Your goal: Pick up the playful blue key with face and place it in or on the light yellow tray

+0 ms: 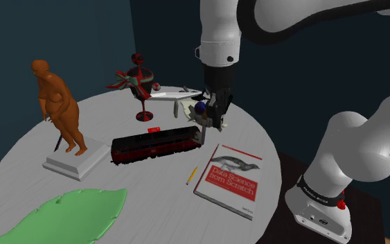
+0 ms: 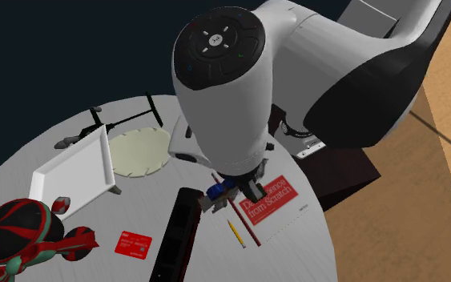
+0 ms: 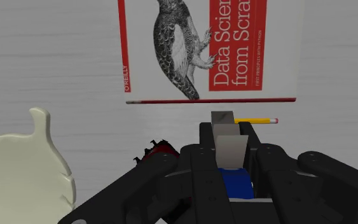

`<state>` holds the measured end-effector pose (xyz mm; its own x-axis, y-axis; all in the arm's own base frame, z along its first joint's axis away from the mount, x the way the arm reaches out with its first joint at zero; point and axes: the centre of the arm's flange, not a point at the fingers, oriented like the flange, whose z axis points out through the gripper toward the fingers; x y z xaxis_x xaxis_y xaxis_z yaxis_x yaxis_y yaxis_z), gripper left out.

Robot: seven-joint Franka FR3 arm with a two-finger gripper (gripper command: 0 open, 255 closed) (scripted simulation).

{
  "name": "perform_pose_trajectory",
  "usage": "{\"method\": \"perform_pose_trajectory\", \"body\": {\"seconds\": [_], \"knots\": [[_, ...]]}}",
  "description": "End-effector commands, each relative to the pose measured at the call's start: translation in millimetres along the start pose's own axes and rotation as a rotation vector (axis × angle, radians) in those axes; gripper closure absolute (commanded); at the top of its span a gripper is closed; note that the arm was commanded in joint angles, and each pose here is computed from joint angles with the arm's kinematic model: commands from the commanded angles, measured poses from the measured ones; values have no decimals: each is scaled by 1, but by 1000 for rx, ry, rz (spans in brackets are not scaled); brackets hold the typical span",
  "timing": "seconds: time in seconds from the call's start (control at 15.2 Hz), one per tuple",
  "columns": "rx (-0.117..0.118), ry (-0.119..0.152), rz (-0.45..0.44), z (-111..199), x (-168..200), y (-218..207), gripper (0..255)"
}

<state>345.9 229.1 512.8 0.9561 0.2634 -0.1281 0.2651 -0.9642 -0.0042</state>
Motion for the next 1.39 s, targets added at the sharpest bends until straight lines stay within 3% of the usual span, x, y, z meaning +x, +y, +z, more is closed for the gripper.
{"method": "perform_pose_trajectory", "body": {"seconds": [0.0,1.32], "knots": [[0,0,0,-5,4,13,255],[0,0,0,-47,88,260,255]]}}
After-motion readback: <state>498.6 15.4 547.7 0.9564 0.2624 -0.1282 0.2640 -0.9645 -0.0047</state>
